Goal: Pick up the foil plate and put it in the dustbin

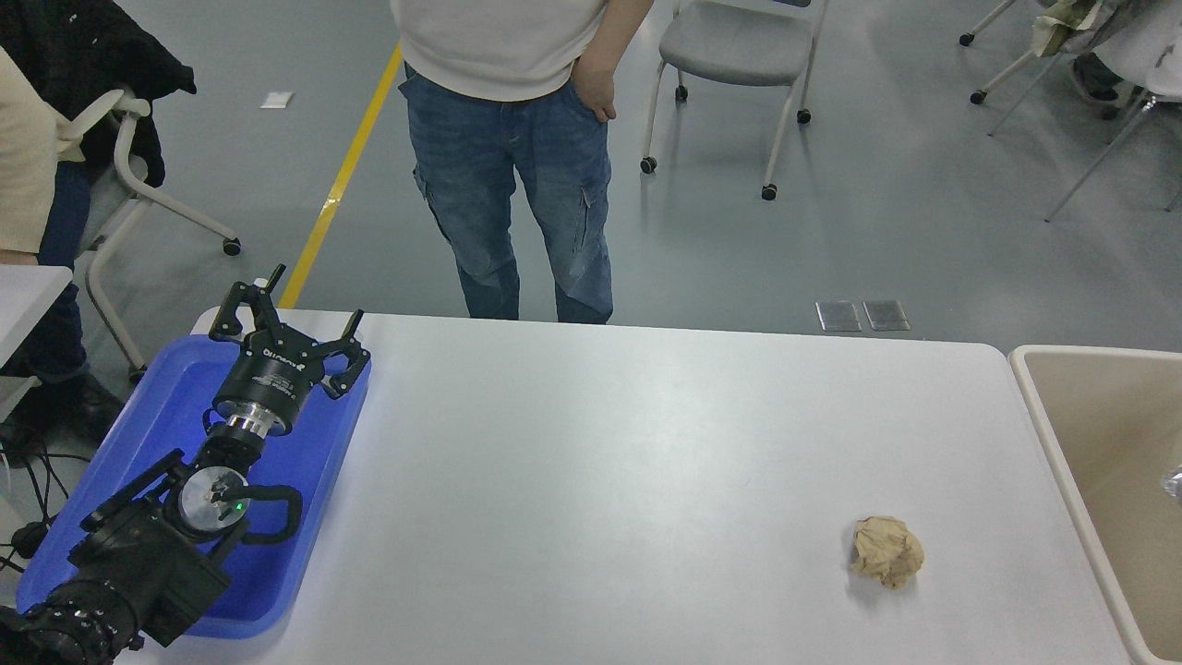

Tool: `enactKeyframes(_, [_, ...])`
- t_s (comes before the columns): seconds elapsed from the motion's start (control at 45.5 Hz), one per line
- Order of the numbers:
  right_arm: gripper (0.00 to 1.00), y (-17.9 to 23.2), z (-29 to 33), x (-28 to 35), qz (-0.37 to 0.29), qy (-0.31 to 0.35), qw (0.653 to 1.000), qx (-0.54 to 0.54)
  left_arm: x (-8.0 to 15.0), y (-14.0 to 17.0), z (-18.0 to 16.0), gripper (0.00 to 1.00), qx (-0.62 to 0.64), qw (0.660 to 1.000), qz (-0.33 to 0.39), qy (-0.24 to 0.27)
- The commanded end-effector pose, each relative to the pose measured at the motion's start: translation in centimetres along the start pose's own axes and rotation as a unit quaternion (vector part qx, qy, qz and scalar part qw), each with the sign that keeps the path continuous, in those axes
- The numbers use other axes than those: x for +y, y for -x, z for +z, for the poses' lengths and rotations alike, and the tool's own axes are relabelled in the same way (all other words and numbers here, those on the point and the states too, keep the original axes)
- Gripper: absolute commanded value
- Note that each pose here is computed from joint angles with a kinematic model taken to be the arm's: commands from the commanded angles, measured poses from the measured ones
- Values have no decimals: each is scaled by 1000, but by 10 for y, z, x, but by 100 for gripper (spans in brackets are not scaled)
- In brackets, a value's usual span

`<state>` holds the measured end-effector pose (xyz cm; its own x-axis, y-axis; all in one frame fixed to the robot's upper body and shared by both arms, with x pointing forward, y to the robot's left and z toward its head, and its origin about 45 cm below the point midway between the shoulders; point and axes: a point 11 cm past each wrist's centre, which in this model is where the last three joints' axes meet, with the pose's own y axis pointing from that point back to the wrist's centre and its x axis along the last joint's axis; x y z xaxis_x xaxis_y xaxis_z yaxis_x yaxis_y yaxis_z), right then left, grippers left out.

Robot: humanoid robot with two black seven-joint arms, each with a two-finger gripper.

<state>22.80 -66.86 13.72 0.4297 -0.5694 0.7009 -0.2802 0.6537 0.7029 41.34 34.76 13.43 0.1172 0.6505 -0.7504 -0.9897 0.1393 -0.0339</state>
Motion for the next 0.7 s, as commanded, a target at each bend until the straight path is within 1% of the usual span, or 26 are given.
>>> enactKeyframes(0.0, [0, 18, -3, -8, 36, 3, 999, 4, 0, 0, 0, 100, 0, 1000, 0, 0])
enactKeyframes(0.154, [0, 23, -5, -9, 51, 2, 999, 7, 0, 0, 0, 100, 0, 1000, 0, 0])
enactKeyframes(0.176, [8, 22, -4, -9, 55, 2, 998, 7, 0, 0, 0, 100, 0, 1000, 0, 0])
enactKeyframes(0.198, [25, 21, -3, -9, 62, 3, 998, 8, 0, 0, 0, 100, 0, 1000, 0, 0])
enactKeyframes(0.242, [65, 17, -3, -9, 77, 3, 997, 11, 0, 0, 0, 100, 0, 1000, 0, 0])
enactKeyframes(0.264, [81, 14, -3, -8, 88, 3, 996, 10, 0, 0, 0, 100, 0, 1000, 0, 0])
enactKeyframes(0.286, [91, 11, -3, -7, 100, 2, 995, 8, 0, 0, 0, 100, 0, 1000, 0, 0])
enactKeyframes(0.308, [94, 10, -4, -7, 109, 1, 994, 6, 0, 0, 0, 100, 0, 1000, 0, 0])
enactKeyframes(0.396, [96, 10, -9, -6, 132, -4, 991, 0, 0, 0, 0, 100, 0, 1000, 0, 0])
enactKeyframes(0.527, [96, 13, -13, -7, 133, -7, 991, 0, 0, 0, 0, 100, 0, 1000, 0, 0])
enactKeyframes(0.593, [99, 12, -16, -6, 135, -10, 991, -2, 0, 0, 0, 100, 0, 1000, 0, 0])
enactKeyframes(0.681, [99, 13, -20, -6, 130, -14, 991, -5, 0, 0, 0, 100, 0, 1000, 0, 0])
